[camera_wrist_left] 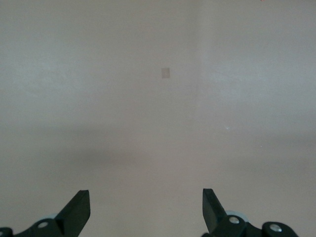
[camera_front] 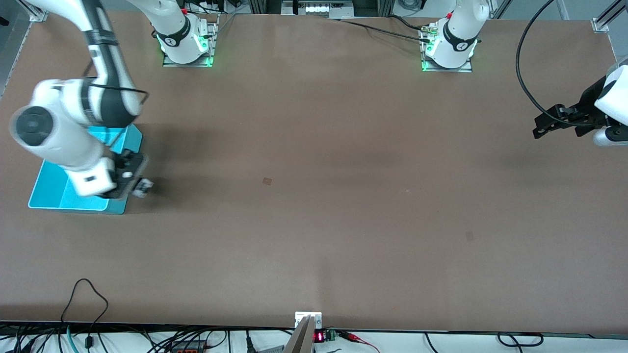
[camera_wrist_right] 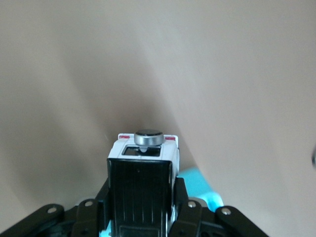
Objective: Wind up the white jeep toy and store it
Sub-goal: 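Lift the jeep and carry it into the cyan box with the right gripper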
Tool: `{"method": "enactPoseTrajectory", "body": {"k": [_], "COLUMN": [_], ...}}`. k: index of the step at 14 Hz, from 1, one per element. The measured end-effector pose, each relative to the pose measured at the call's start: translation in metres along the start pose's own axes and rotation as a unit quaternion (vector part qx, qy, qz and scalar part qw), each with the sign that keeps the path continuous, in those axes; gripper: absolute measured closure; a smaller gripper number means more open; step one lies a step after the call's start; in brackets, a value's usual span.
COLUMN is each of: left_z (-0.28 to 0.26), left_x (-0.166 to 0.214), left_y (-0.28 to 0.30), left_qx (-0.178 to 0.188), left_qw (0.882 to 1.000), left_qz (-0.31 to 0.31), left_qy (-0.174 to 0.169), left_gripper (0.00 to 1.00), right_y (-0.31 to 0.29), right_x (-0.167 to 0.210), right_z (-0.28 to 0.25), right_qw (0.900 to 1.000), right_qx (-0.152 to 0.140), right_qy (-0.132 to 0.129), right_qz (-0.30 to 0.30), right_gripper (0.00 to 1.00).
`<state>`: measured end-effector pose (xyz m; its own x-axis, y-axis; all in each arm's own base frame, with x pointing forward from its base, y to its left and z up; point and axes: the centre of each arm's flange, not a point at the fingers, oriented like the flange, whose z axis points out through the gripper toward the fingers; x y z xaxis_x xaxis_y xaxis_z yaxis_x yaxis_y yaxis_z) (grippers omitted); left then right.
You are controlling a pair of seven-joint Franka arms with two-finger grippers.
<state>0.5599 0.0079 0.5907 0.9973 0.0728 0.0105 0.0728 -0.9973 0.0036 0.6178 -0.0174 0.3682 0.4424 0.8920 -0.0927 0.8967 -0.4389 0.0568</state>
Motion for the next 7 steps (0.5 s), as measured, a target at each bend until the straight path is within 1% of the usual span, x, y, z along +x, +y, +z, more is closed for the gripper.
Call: {"method": "enactPoseTrajectory", "body": {"k": [3,5,7], "left_z": [0.000,0.000,0.000], "left_x": [0.000,0.000,0.000], "left_y": [0.001,0.002,0.003], "left_qx": [0.000,0.000,0.000], "left_qw": [1.000,1.000,1.000], "left_qz": [0.001,0.002,0.003], "left_qy": [-0.001,-0.001,-0.001], "left_gripper": [0.00,0.00,0.00], "right_y": [0.023,0.028,0.031], "right_x": [-0.064,-0.087,-0.108], "right_z": [0.008,0.011,0.015], "right_qw": [0.997,0.991,0.982], "right_qx": [0.003,0.008,0.013], "right_qy": [-0.012,-0.021,-0.028], "right_qz": [0.082,0.133,0.186], "right_gripper": [0.49,0.49,0.49]}}
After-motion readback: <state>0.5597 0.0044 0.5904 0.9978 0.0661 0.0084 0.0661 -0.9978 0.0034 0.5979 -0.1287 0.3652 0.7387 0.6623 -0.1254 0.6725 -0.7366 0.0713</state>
